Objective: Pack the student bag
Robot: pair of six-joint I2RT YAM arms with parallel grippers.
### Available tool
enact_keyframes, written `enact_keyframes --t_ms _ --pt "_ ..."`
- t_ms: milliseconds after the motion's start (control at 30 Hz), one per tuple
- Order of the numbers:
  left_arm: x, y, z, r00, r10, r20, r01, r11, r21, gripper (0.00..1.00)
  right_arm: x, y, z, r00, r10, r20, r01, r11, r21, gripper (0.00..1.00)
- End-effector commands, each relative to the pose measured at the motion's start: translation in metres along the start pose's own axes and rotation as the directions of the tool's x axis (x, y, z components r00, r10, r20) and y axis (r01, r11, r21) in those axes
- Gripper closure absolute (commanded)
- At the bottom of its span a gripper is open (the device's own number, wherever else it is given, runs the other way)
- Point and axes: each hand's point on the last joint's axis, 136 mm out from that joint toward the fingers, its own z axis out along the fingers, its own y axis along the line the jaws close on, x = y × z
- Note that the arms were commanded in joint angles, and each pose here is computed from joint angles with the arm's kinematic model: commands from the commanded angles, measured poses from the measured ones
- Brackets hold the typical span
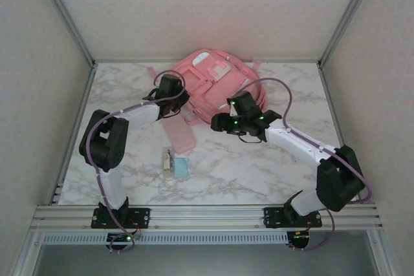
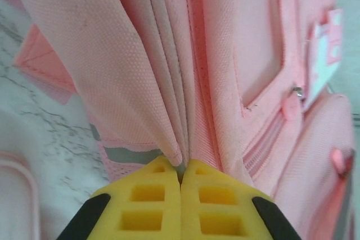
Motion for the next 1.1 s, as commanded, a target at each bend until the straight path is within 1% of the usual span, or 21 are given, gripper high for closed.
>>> enact_keyframes --t_ms 0,67,167,233,400,433,500,567,633,733,833,967,1067 --pt "0.003 -0.051 -0.026 1.000 0.016 0.004 -0.017 0.991 0.133 1.00 -0.010 0.015 0.015 0.999 -0.014 0.033 0.014 1.000 -0.007 0.41" --pt "0.011 -0.041 -0.021 1.000 0.000 -0.008 0.001 0.993 0.115 1.00 -0.010 0.013 0.023 0.999 0.002 0.033 -0.002 1.000 0.011 0.43" --pt "0.031 -0.023 -0.009 0.995 -0.081 -0.063 0.087 0.989 0.116 1.00 -0.010 0.001 0.031 0.999 0.022 0.036 -0.024 0.997 0.067 0.44" --pt "0.045 -0.012 -0.005 0.989 -0.115 -0.088 0.124 0.987 0.103 1.00 -0.010 -0.006 0.033 0.999 0.027 0.039 -0.031 0.995 0.100 0.44" --pt "0.061 0.003 -0.005 0.986 -0.132 -0.106 0.139 0.988 0.064 0.99 -0.008 -0.013 0.034 0.999 0.037 0.040 -0.042 0.990 0.135 0.43" --pt "0.062 0.005 -0.006 0.985 -0.134 -0.107 0.141 0.988 0.056 0.93 -0.008 -0.014 0.034 0.998 0.039 0.041 -0.044 0.989 0.138 0.42" --pt "0.065 0.005 -0.011 0.985 -0.130 -0.114 0.136 0.989 0.049 0.85 -0.007 -0.015 0.033 0.998 0.042 0.040 -0.047 0.989 0.142 0.42" --pt "0.069 0.006 -0.018 0.985 -0.120 -0.121 0.125 0.992 0.034 0.74 -0.007 -0.016 0.033 0.998 0.044 0.038 -0.049 0.988 0.146 0.41" --pt "0.073 0.008 -0.025 0.986 -0.105 -0.126 0.107 0.994 0.010 0.68 -0.007 -0.016 0.032 0.998 0.043 0.042 -0.049 0.988 0.147 0.40" --pt "0.083 0.016 -0.029 0.987 -0.080 -0.137 0.076 0.997 -0.032 0.68 -0.008 -0.015 0.032 0.998 0.044 0.045 -0.051 0.988 0.145 0.40" --pt "0.089 0.025 -0.024 0.986 -0.090 -0.143 0.082 0.995 -0.055 0.69 -0.009 -0.014 0.032 0.998 0.047 0.048 -0.054 0.989 0.141 0.39" --pt "0.091 0.036 -0.016 0.987 -0.101 -0.127 0.090 0.992 -0.090 0.69 -0.008 -0.015 0.030 0.998 0.049 0.050 -0.056 0.988 0.142 0.39" --pt "0.092 0.047 -0.015 0.989 -0.096 -0.116 0.081 0.988 -0.129 0.67 -0.009 -0.015 0.026 0.998 0.041 0.057 -0.049 0.988 0.148 0.38"
